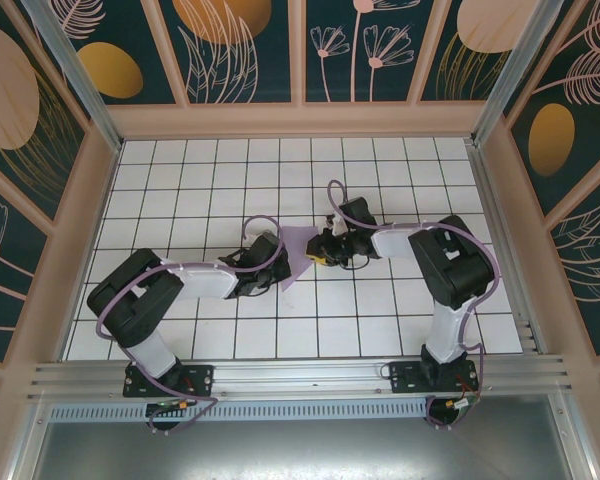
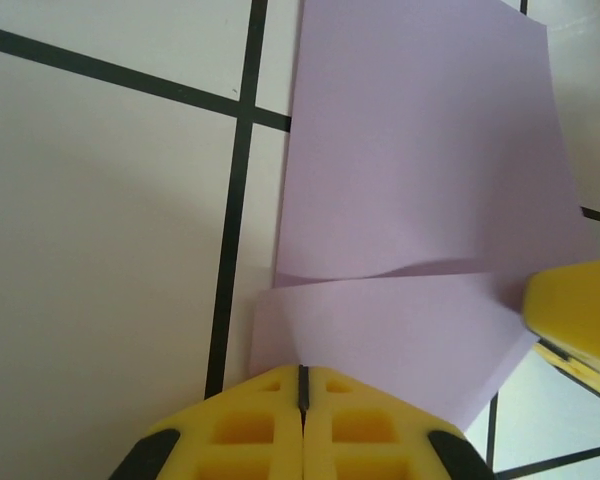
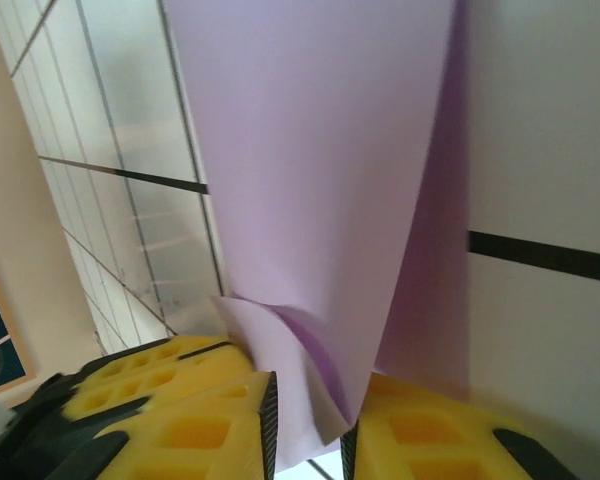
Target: Fold a paper plane with a square sheet of paper (pick it up from the middle)
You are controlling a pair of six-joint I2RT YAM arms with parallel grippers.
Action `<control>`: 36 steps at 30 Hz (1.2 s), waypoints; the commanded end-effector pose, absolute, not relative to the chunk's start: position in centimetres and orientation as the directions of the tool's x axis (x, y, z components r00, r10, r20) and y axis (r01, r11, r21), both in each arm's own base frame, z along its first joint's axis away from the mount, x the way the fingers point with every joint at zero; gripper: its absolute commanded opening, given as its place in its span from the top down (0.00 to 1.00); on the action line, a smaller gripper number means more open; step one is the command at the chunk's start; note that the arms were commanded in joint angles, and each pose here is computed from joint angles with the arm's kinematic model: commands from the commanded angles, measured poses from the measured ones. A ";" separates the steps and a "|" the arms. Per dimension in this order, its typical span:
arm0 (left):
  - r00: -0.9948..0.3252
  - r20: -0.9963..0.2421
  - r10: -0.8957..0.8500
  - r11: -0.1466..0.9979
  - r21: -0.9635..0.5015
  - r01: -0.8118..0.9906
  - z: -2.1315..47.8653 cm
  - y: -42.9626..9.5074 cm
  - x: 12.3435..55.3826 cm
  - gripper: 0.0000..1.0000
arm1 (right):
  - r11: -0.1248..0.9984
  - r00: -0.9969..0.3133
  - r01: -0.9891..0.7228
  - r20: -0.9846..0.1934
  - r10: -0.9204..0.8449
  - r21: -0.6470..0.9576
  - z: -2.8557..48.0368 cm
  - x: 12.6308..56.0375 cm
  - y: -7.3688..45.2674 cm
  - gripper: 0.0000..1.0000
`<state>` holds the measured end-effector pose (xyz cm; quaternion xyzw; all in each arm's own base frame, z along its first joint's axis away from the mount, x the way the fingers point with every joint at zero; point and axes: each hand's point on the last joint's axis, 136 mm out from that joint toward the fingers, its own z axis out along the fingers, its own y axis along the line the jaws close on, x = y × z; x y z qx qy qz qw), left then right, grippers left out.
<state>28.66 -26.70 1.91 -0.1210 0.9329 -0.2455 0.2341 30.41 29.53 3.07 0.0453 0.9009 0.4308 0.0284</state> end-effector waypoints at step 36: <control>-0.436 -0.898 -0.058 0.668 -0.360 0.651 17.1 -28.7 27.8 0.12 | 0.519 -0.747 0.540 0.092 0.658 0.662 8.8 32.3 24.0 1.00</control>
